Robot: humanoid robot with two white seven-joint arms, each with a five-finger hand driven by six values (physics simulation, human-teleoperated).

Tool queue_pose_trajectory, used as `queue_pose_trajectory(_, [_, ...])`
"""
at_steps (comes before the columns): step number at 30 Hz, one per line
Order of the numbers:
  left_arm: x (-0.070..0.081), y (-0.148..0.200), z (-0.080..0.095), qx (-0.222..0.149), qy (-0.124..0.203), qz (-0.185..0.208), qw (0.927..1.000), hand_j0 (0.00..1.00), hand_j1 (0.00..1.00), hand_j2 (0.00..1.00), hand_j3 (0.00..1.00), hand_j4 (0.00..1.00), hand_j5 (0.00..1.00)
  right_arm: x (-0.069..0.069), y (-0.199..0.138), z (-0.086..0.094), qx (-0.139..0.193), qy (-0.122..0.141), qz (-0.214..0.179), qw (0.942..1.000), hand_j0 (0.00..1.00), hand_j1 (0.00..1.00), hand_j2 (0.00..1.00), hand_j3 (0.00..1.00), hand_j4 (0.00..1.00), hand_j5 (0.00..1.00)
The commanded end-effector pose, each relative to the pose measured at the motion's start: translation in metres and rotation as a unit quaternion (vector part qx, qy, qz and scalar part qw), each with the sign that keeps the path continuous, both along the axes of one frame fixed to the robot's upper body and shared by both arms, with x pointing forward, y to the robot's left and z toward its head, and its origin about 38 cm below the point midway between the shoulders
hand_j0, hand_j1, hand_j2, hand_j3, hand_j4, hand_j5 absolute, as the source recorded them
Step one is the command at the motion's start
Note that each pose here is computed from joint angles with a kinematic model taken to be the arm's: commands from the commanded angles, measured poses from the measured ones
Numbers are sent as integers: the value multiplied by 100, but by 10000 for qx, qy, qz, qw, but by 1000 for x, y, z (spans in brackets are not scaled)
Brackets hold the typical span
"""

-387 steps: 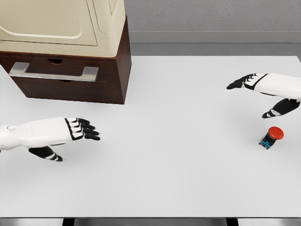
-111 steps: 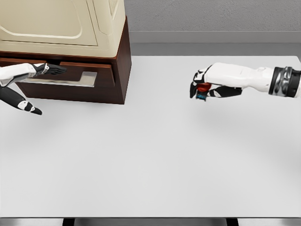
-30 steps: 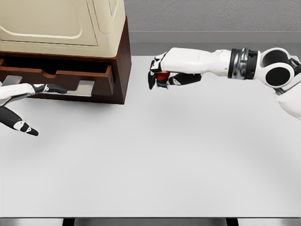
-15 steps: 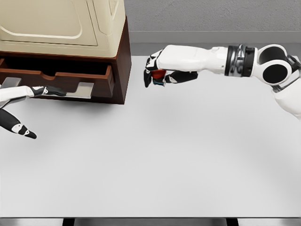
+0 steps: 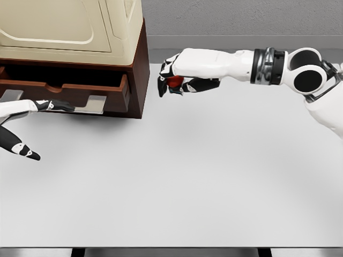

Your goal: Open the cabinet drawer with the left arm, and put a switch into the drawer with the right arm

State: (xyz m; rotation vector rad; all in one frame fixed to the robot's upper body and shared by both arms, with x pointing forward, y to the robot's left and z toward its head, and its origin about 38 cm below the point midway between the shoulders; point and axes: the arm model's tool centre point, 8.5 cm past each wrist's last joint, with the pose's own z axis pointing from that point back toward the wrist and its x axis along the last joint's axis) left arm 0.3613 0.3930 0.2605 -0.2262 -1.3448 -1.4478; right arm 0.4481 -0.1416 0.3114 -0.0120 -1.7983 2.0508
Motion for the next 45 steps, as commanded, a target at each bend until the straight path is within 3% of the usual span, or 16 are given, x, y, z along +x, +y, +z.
queue_pose_trajectory(1, [-2, -1, -3, 142, 16, -59, 9999, 100, 100, 100, 100, 100, 100, 0, 0, 0, 23, 27, -4, 10000, 47, 47, 47, 47, 47, 47])
queue_pose_trajectory(6, [-3, 1, -3, 164, 13, -44, 9999, 100, 100, 100, 100, 100, 100, 0, 4, 1, -6, 14, 35, 10000, 47, 47, 47, 47, 47, 47])
queue_pose_trajectory(9, [-5, 4, 8, 205, -101, -34, 9997, 100, 100, 100, 100, 100, 100, -1, 4, 1, -6, 10, 42, 10000, 47, 47, 47, 47, 47, 47])
queue_pose_trajectory(17, [-4, 1, 16, 178, -214, -77, 9996, 100, 100, 100, 100, 100, 100, -1, 4, 5, -7, -44, 65, 10000, 47, 47, 47, 47, 47, 47])
queue_pose_trajectory(25, [-17, 8, 50, 311, -541, -90, 9980, 100, 100, 100, 100, 100, 100, -4, 8, 10, -8, -94, 98, 9999, 47, 47, 47, 47, 47, 47])
queue_pose_trajectory(28, [-18, 7, 79, 304, -907, -105, 9954, 100, 100, 100, 100, 100, 100, -4, 8, 11, -9, -105, 92, 9999, 47, 47, 47, 47, 47, 47])
queue_pose_trajectory(31, [-25, 2, 121, 65, -1796, -549, 9822, 100, 100, 100, 100, 100, 100, -5, 10, 11, -41, -102, 113, 9999, 47, 47, 47, 47, 47, 47])
queue_pose_trajectory(35, [-37, 14, 147, 22, -1945, -388, 9801, 100, 100, 100, 100, 100, 100, -7, 13, 14, -42, -117, 117, 9999, 47, 47, 47, 47, 47, 47])
queue_pose_trajectory(45, [-44, 16, 133, 129, -1637, -374, 9857, 100, 100, 100, 100, 100, 100, -12, 41, 24, -6, -142, 287, 9995, 47, 47, 47, 47, 47, 47])
